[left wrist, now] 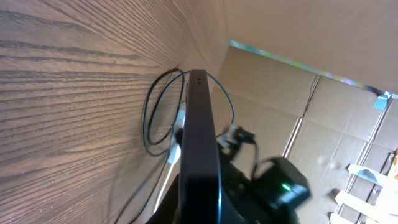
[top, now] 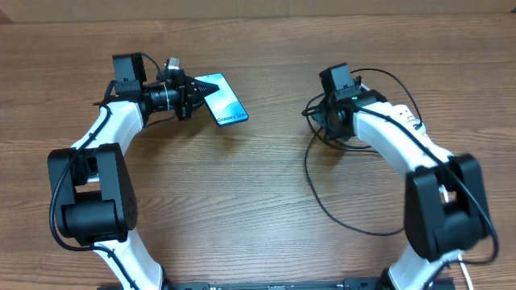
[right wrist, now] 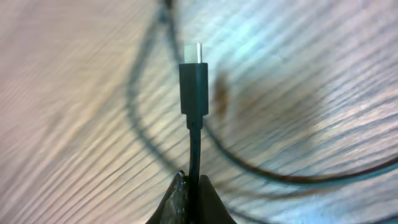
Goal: Plug charger to phone and switch on socket
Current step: 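Carry the plug with the right gripper to the phone's bottom port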
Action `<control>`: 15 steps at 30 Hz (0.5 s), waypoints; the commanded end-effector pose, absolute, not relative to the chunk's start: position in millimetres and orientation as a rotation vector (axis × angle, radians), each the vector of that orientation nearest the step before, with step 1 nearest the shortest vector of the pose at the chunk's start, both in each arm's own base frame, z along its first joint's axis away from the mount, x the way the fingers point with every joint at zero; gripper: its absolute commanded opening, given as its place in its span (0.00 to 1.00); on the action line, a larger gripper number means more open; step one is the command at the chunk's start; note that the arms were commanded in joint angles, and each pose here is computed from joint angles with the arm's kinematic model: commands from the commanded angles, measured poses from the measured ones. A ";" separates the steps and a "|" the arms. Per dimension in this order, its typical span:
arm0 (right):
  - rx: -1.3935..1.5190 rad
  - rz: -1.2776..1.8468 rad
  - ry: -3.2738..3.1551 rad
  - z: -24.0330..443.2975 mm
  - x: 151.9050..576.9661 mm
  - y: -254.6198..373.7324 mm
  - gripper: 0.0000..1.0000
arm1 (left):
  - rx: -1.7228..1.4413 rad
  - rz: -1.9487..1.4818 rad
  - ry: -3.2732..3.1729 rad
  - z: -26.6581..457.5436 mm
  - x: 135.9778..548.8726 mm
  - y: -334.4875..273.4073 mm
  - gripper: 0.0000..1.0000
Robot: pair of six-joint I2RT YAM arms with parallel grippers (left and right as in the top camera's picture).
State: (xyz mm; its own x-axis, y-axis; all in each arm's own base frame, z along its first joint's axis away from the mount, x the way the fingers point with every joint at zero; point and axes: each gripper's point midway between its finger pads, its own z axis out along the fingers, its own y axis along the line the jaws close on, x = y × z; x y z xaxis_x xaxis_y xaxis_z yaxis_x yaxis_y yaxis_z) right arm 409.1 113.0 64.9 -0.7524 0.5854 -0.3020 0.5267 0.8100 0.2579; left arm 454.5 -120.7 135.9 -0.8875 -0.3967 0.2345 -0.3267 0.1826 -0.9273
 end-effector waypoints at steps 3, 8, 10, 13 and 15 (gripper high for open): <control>0.325 0.572 2.722 135.1 379.4 160.4 0.04 | -0.613 -1.875 2.350 146.9 453.0 -127.4 0.04; -0.070 0.793 2.933 144.7 301.9 184.4 0.04 | -0.485 -1.837 2.268 159.7 466.5 -121.2 0.04; -0.300 0.902 2.987 147.8 267.3 203.2 0.04 | -0.459 -1.836 2.248 163.7 469.1 -120.2 0.04; -0.618 1.001 2.929 153.6 240.4 232.7 0.04 | -0.424 -1.848 2.240 166.8 468.1 -122.8 0.04; -0.898 1.002 2.800 155.6 227.5 259.3 0.04 | -0.297 -1.899 2.205 178.7 463.2 -128.3 0.04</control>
